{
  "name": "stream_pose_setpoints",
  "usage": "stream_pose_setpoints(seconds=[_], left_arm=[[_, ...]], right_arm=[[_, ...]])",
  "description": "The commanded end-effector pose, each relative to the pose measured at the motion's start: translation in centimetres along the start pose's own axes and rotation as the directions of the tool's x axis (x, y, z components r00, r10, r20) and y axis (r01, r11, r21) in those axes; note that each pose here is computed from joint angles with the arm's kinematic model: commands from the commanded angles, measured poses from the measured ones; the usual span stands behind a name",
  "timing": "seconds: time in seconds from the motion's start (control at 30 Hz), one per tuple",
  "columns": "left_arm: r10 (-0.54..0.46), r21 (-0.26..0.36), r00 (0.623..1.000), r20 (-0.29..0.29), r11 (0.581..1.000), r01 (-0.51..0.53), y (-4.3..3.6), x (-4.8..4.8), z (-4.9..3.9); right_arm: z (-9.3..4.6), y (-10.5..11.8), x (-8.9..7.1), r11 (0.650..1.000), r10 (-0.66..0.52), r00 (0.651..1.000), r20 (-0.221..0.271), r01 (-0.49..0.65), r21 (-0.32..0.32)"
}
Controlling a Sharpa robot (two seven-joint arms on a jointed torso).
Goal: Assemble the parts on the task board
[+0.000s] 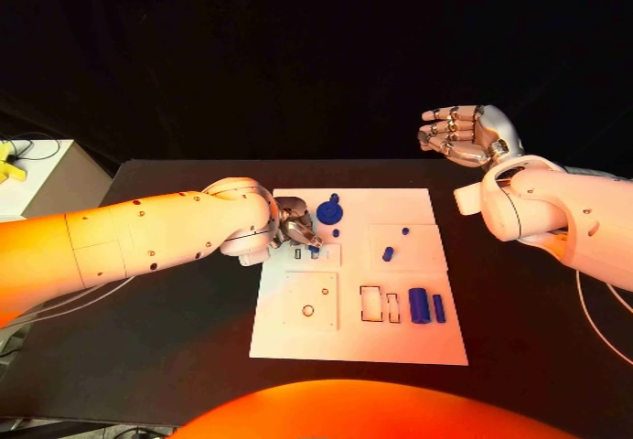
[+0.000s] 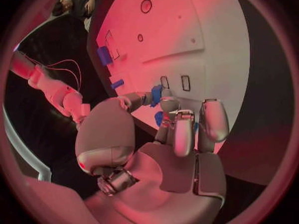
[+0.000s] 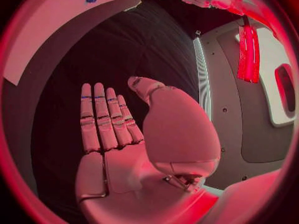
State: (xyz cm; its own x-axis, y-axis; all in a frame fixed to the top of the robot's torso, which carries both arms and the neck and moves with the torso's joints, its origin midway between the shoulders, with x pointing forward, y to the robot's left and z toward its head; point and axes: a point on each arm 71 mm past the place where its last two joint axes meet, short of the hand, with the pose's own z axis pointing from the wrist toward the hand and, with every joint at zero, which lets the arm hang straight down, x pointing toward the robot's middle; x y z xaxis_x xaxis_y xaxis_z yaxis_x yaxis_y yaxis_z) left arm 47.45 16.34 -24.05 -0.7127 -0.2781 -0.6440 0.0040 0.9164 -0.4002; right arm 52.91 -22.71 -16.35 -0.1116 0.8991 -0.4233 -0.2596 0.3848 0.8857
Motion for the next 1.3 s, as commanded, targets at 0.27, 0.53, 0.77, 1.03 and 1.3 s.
stream_pose_setpoints(seconds=[0.27, 0.53, 0.77, 1.03, 1.3], left_arm=[[0.012, 0.009, 1.0, 0.01, 1.0, -0.012, 0.04, 0.47, 0.09], [0.012, 0.008, 1.0, 0.005, 1.0, -0.012, 0.17, 0.67, 0.03], [0.011, 0.006, 1.0, 0.003, 1.0, -0.011, 0.27, 0.78, 0.07], [0.022, 0.005, 1.0, 0.001, 1.0, -0.022, 0.28, 0.91, 0.16], [0.028, 0.002, 1.0, -0.005, 1.0, -0.028, 0.37, 1.23, 0.32]], right_arm=[[0.0, 0.0, 0.2, 1.0, 0.002, 1.0, -0.028, -0.002, -0.008], [0.0, -0.1, 0.2, 1.0, 0.002, 0.999, -0.037, -0.002, -0.006], [0.0, -0.1, 0.3, 1.0, 0.001, 0.999, -0.045, -0.001, -0.007], [-0.1, -0.2, 0.4, 1.0, 0.002, 0.999, -0.052, -0.003, -0.004], [-0.1, -0.3, 0.4, 1.0, -0.001, 0.998, -0.057, 0.001, -0.007]])
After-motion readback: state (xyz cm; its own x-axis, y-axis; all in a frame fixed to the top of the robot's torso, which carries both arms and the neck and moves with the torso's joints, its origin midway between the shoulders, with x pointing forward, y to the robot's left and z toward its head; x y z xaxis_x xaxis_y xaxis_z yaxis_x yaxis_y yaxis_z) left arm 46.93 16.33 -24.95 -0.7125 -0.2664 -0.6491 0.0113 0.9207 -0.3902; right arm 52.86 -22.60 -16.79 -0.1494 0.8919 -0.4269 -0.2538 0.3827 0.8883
